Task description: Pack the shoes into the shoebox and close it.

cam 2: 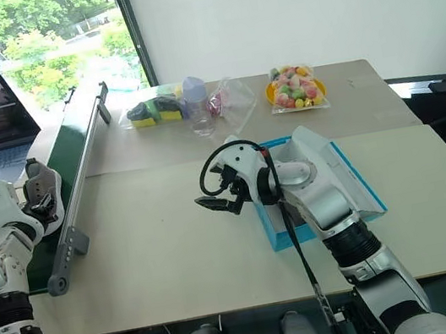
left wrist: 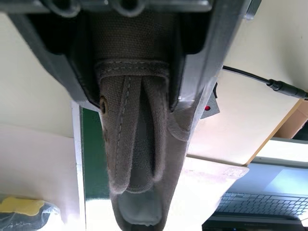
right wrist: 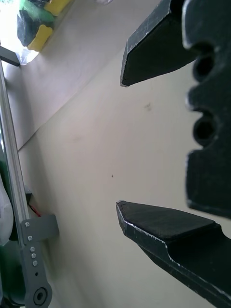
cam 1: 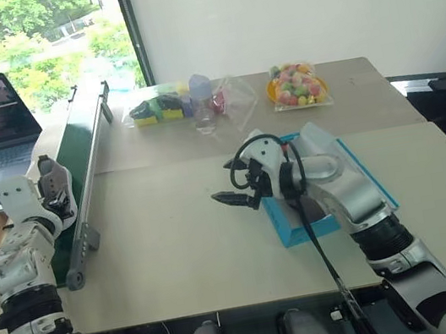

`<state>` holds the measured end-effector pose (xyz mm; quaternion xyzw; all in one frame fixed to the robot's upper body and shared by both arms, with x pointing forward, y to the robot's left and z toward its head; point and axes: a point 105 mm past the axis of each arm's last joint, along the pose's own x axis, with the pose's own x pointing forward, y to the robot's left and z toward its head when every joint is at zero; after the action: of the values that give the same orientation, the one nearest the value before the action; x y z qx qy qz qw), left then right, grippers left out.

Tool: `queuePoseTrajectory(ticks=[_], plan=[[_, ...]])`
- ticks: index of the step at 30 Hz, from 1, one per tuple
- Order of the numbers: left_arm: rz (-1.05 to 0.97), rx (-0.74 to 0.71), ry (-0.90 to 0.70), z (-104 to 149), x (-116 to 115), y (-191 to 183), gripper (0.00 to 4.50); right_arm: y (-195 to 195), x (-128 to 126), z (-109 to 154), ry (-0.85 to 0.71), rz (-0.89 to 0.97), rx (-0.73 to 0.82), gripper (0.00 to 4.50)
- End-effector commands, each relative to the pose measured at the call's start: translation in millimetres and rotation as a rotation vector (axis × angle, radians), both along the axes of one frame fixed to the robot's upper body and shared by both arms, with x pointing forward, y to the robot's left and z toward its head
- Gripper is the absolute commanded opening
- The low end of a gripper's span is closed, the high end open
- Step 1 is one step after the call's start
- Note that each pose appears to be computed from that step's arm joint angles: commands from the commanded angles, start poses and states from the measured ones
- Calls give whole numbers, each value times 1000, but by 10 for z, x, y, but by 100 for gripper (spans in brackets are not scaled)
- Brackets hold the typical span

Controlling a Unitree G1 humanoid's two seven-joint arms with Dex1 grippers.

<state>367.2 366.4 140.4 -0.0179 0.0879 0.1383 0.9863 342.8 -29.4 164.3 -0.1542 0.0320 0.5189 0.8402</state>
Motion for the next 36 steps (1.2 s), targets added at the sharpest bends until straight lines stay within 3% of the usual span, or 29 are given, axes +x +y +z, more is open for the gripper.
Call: queuePoseTrajectory(ticks=[1, 4, 10, 12, 14, 18, 22, 29, 36], plan=[[-13, 17, -120, 301, 34, -47, 66, 7, -18, 144, -52, 4, 16, 450], [-20, 10, -172, 411, 52, -82, 3, 13, -18, 142, -52, 6, 16, 450], [-145, 15, -314, 759, 84, -369, 3, -7, 8, 163, -31, -12, 45, 450], [-266, -7, -375, 923, 101, -664, 3, -31, 57, 263, 24, -50, 144, 450], [-418, -43, -411, 1020, 109, -1095, 3, -75, 157, 491, 144, -109, 359, 450], [-589, -110, -393, 967, 84, -1691, 3, -212, 366, 812, 331, -209, 672, 450], [-734, -173, -383, 966, 29, -2245, 3, -322, 465, 940, 424, -264, 818, 450], [-948, -292, -383, 999, -95, -3122, 3, -343, 460, 919, 493, -283, 859, 450], [-1029, -361, -370, 1001, -264, -3455, 3, -426, 477, 918, 480, -325, 863, 450]])
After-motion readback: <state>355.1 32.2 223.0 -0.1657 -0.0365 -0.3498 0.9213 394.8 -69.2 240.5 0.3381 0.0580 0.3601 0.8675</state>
